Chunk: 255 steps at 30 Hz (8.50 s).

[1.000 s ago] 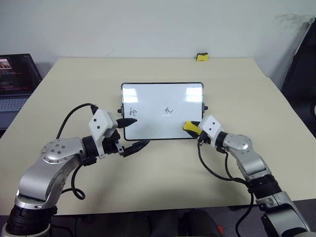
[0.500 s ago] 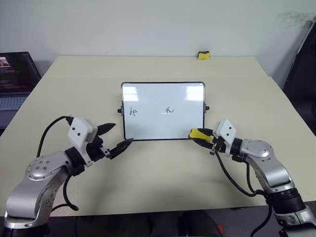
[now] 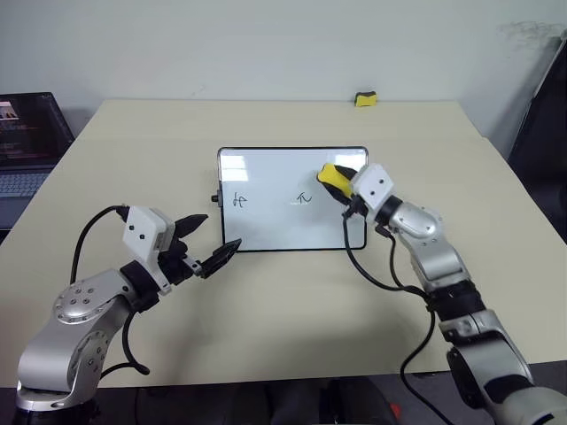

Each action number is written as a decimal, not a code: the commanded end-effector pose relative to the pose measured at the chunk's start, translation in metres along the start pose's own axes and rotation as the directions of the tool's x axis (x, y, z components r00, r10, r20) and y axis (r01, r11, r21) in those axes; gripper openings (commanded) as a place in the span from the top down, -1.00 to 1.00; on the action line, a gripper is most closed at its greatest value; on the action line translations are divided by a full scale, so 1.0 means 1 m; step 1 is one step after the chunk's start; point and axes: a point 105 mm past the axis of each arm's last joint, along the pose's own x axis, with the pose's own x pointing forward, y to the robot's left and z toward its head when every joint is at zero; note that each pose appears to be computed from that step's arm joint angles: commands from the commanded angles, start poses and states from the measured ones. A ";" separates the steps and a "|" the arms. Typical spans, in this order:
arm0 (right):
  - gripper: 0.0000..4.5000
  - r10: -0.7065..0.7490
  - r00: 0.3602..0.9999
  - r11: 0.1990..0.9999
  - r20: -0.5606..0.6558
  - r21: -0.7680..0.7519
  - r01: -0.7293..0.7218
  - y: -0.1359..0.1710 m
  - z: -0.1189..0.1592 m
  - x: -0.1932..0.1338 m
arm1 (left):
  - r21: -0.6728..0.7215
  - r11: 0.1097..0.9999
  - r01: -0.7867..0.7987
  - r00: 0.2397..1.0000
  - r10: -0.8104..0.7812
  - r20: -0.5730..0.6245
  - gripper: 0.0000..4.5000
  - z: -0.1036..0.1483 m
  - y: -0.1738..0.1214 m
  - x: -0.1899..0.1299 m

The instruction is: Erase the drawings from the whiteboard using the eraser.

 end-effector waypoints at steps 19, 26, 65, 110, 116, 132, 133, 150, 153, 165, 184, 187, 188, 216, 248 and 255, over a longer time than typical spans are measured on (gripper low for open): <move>0.46 0.381 0.902 0.924 -0.204 0.103 -0.368 0.101 -0.056 -0.002 | 0.047 0.998 0.039 0.999 -0.041 0.035 -1.00 0.016 -0.005 0.004; 0.47 0.138 0.982 0.983 0.127 0.102 -0.152 0.036 0.025 0.018 | 0.064 0.997 0.051 0.998 -0.054 0.043 -1.00 0.021 -0.005 0.010; 0.47 -0.061 0.997 0.987 -0.045 0.149 0.067 0.009 0.003 0.037 | 0.090 0.988 0.125 0.991 -0.128 0.031 -1.00 0.025 -0.011 0.026; 0.47 0.314 0.949 0.947 -0.003 0.069 -0.313 0.093 0.036 0.008 | 0.018 0.951 -0.310 0.950 0.310 -0.030 -1.00 0.005 0.058 -0.008; 0.47 0.289 0.957 0.956 0.017 -0.068 -0.287 0.088 0.051 0.043 | 0.014 0.955 -0.297 0.954 0.298 -0.048 -1.00 0.004 0.057 -0.006; 0.47 0.376 0.927 0.906 -0.004 -0.210 -0.369 0.099 0.084 0.115 | -0.028 0.992 -0.127 0.990 0.124 -0.072 -1.00 0.008 0.038 -0.002; 0.47 0.375 0.927 0.905 -0.014 -0.213 -0.369 0.101 0.083 0.117 | -0.029 0.992 -0.119 0.991 0.117 -0.072 -1.00 0.008 0.037 -0.002; 0.47 0.398 0.894 0.845 -0.204 -0.298 -0.444 0.106 0.044 0.118 | -0.035 0.996 -0.078 0.995 0.075 -0.069 -1.00 0.009 0.027 -0.001; 0.47 0.281 0.946 0.877 -0.160 -0.359 -0.321 0.082 0.057 0.126 | -0.035 0.997 -0.075 0.995 0.073 -0.068 -1.00 0.009 0.026 -0.001; 0.47 0.519 0.797 0.735 -0.308 -0.314 -0.601 0.124 0.016 0.098 | -0.041 0.997 -0.072 0.995 0.069 -0.068 -1.00 0.007 0.023 -0.001; 0.48 0.463 0.829 0.718 -0.313 -0.416 -0.558 0.109 0.016 0.101 | -0.044 0.997 -0.062 0.996 0.059 -0.069 -1.00 0.006 0.022 0.000; 0.48 0.520 0.779 0.677 -0.350 -0.387 -0.626 0.123 0.005 0.092 | -0.042 0.997 -0.062 0.996 0.059 -0.070 -1.00 0.006 0.022 0.000; 0.48 0.527 0.771 0.672 -0.357 -0.381 -0.635 0.124 0.003 0.090 | -0.041 0.997 -0.062 0.996 0.059 -0.070 -1.00 0.007 0.022 0.000; 0.48 0.455 0.849 0.771 -0.269 -0.359 -0.527 0.108 0.012 0.095 | -0.040 0.999 -0.006 0.999 0.005 -0.042 -1.00 0.011 0.014 0.004; 0.48 -0.206 0.748 0.789 -0.630 0.345 0.508 0.003 -0.069 -0.137 | 0.109 0.761 0.639 0.769 -0.638 -0.051 -1.00 0.027 -0.079 0.061; 0.48 -0.196 0.714 0.734 -0.672 0.383 0.561 0.005 -0.076 -0.148 | 0.131 0.695 0.707 0.706 -0.702 -0.088 -1.00 0.019 -0.094 0.071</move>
